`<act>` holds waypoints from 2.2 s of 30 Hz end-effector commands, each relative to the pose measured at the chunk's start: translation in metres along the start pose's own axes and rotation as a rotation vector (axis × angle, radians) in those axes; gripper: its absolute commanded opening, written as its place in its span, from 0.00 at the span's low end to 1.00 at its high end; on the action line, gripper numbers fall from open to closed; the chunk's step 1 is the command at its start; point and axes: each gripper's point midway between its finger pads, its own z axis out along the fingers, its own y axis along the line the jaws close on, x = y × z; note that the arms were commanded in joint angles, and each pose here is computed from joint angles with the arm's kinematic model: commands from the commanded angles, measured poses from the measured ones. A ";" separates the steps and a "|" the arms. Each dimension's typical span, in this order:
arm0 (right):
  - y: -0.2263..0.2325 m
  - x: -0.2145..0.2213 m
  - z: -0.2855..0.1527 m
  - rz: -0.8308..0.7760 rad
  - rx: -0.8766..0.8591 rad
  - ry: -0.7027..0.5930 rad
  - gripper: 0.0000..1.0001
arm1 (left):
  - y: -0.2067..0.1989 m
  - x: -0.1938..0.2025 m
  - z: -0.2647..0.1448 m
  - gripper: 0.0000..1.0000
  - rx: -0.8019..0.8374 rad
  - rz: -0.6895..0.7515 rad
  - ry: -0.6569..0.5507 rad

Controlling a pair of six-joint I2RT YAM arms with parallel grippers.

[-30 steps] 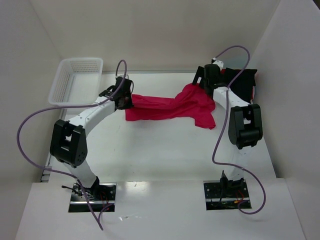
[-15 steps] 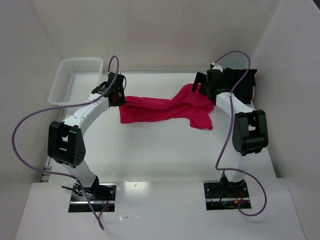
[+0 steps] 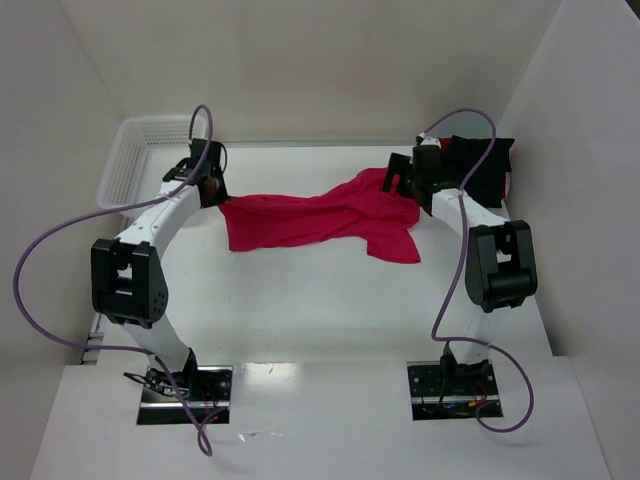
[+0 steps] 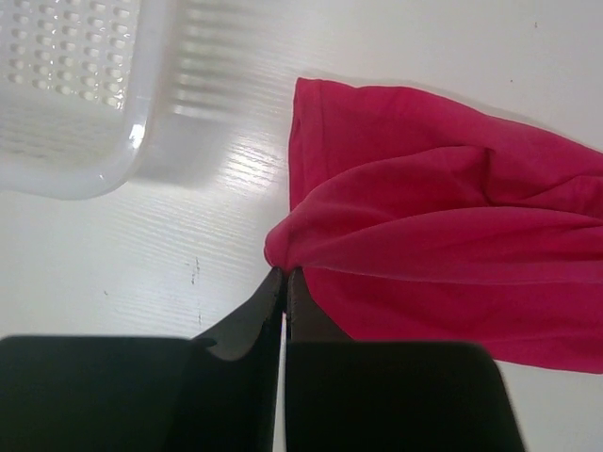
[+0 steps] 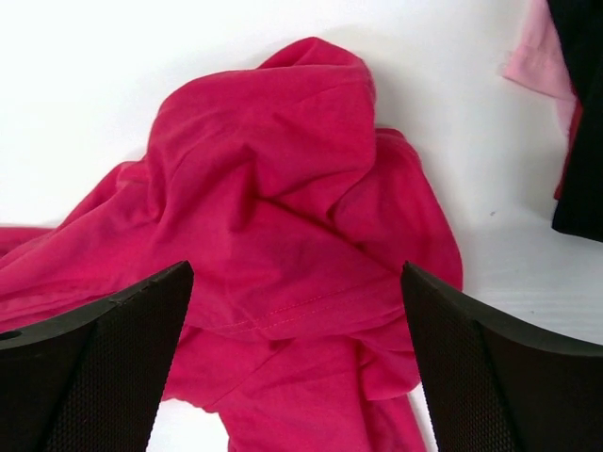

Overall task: Fold and stack the t-shirts
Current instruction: Flatten out the tshirt

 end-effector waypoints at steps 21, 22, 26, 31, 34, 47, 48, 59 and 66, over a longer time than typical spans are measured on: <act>0.002 0.023 0.028 -0.058 -0.042 0.093 0.74 | 0.023 -0.010 0.016 0.00 -0.016 0.005 -0.008; 0.002 0.023 0.028 -0.058 -0.042 0.093 0.74 | 0.023 -0.010 0.016 0.00 -0.016 0.005 -0.008; -0.003 0.034 0.034 -0.052 -0.045 0.118 0.73 | 0.027 -0.009 0.018 0.00 -0.023 -0.002 -0.009; -0.011 0.033 0.037 -0.056 -0.018 0.135 0.74 | 0.027 -0.009 0.018 0.00 -0.023 -0.002 -0.009; -0.018 0.038 0.035 -0.058 0.015 0.154 0.86 | 0.025 -0.013 0.017 0.00 -0.011 0.005 -0.014; -0.037 0.055 0.036 0.034 -0.017 0.239 0.79 | 0.022 -0.014 0.014 0.00 0.009 0.003 -0.018; -0.035 0.053 0.036 0.034 -0.030 0.233 0.79 | 0.022 -0.014 0.014 0.00 0.009 0.003 -0.018; -0.008 0.035 0.031 0.039 -0.163 0.207 0.71 | 0.022 -0.014 0.014 0.00 0.022 -0.012 -0.013; -0.008 -0.016 0.010 0.006 -0.118 0.081 0.79 | 0.022 -0.014 0.014 0.00 0.022 -0.012 -0.013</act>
